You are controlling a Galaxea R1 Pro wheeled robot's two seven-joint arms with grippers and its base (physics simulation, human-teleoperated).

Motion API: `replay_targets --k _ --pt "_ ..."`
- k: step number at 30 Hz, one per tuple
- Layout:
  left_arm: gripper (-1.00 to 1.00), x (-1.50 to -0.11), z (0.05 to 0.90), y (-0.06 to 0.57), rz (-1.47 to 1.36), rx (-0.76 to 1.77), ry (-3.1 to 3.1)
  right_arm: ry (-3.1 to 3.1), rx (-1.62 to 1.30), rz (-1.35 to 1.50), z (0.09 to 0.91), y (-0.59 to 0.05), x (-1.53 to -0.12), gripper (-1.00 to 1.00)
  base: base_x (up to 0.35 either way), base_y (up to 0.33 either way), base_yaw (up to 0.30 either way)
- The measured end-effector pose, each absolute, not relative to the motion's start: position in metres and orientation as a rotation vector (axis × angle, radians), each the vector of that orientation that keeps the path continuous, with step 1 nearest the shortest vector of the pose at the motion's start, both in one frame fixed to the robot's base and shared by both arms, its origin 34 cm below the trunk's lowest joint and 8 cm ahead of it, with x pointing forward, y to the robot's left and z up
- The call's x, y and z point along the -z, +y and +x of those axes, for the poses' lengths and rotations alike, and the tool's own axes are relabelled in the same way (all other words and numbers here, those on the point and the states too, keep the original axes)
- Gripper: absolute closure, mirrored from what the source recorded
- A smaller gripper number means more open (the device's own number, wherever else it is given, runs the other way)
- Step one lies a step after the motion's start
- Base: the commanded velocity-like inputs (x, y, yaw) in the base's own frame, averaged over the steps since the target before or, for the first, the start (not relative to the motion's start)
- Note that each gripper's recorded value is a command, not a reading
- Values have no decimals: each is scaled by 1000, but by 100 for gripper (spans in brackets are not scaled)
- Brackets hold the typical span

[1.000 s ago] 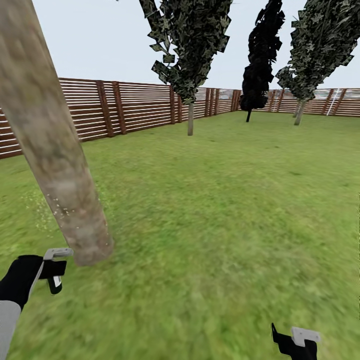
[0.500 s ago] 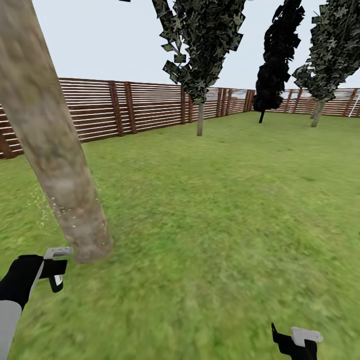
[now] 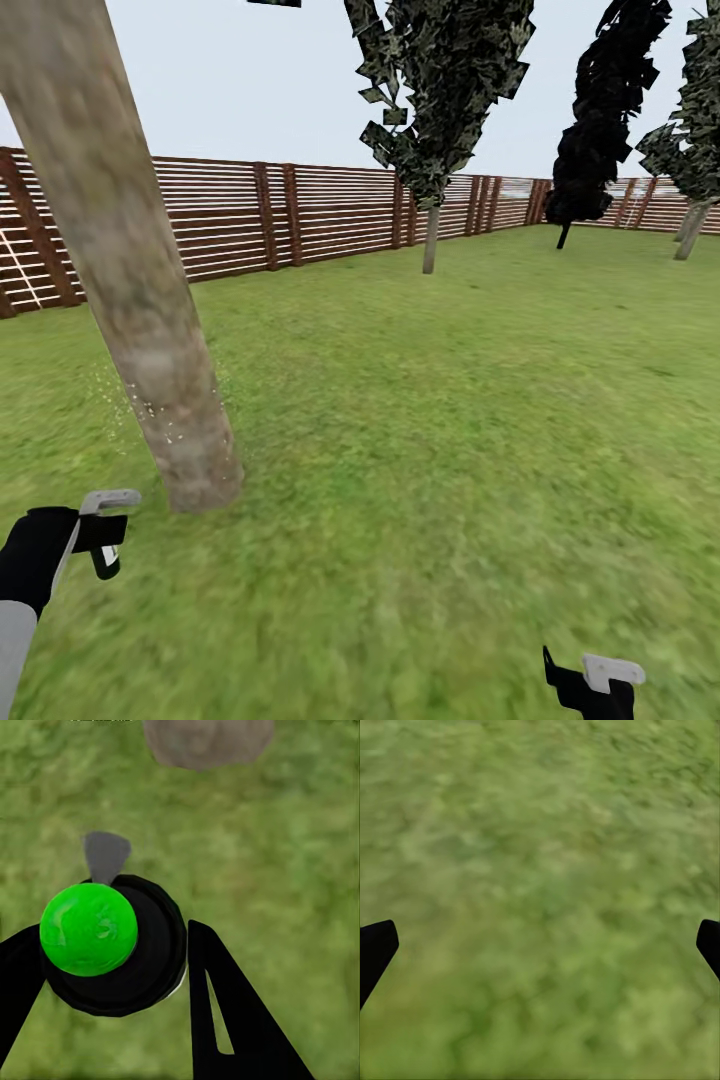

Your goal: In the garden, pick up the pesticide atomizer on the floor and spray pesticide onto both trees until each tree trunk is fully covered.

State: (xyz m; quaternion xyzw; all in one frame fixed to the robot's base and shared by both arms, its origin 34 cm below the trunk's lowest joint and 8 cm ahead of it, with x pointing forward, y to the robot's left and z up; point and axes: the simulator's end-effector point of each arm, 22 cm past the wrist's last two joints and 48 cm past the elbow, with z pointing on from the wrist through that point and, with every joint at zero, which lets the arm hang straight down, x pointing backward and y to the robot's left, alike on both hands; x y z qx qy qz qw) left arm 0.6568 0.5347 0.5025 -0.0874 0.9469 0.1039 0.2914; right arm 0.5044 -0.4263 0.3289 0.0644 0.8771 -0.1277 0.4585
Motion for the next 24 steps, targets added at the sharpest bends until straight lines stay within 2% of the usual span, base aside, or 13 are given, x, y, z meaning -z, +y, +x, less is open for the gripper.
replay_targets --k 5,12,18,24 --pt "100 -503 661 527 -240 -254 2515 2160 314 159 504 -426 -329 -100 0 -18 72" --pt "100 -503 658 532 -242 -291 2516 2160 316 158 505 -426 -329 -100 4 -239 241" --pt "100 -507 657 546 -269 -372 2495 2159 317 159 504 -428 -329 -100 97 -267 18" --pt "100 -512 665 548 -241 -386 2451 2159 317 159 504 -428 -329 -100 231 -185 0"
